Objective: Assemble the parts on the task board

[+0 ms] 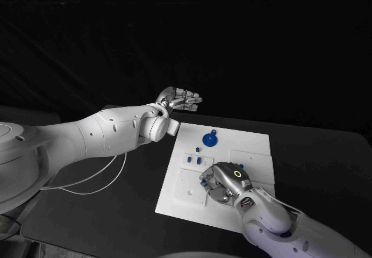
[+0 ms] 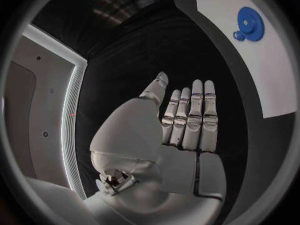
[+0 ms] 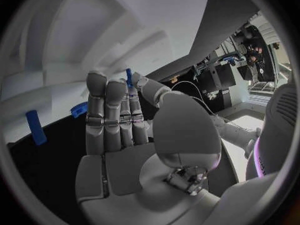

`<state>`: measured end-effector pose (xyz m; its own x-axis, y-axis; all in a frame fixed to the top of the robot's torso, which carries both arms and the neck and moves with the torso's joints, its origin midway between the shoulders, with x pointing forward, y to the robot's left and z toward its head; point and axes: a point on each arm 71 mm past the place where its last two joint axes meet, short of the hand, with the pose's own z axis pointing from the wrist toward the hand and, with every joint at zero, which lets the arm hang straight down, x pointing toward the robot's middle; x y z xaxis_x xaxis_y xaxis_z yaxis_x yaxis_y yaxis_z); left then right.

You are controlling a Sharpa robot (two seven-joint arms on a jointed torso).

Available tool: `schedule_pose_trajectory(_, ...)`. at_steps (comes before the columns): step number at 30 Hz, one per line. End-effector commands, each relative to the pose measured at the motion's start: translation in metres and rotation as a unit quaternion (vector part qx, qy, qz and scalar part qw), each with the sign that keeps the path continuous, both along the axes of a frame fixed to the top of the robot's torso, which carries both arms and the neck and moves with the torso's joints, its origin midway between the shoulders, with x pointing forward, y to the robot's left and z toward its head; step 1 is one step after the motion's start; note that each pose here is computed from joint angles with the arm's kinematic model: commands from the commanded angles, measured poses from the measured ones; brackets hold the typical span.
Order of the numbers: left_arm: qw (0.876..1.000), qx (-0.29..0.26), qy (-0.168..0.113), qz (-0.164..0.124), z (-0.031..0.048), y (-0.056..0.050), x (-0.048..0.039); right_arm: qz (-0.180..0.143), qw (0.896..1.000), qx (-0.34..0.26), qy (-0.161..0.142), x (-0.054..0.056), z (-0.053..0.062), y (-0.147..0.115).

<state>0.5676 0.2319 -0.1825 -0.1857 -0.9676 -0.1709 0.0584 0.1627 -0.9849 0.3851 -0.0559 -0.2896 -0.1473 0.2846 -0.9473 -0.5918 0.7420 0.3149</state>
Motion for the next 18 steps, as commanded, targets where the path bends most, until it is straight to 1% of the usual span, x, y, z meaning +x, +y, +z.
schedule_pose_trajectory(1,1.0,-0.004,0.0,-0.005,0.0008,-0.0027,-0.0001,0.001,1.0,-0.014,0.001,-0.0002,-0.0027,0.0009)
schedule_pose_trajectory(18,1.0,-0.004,0.002,-0.009,0.0003,-0.0061,0.0003,0.005,0.999,-0.033,0.014,-0.0011,-0.0073,0.0043)
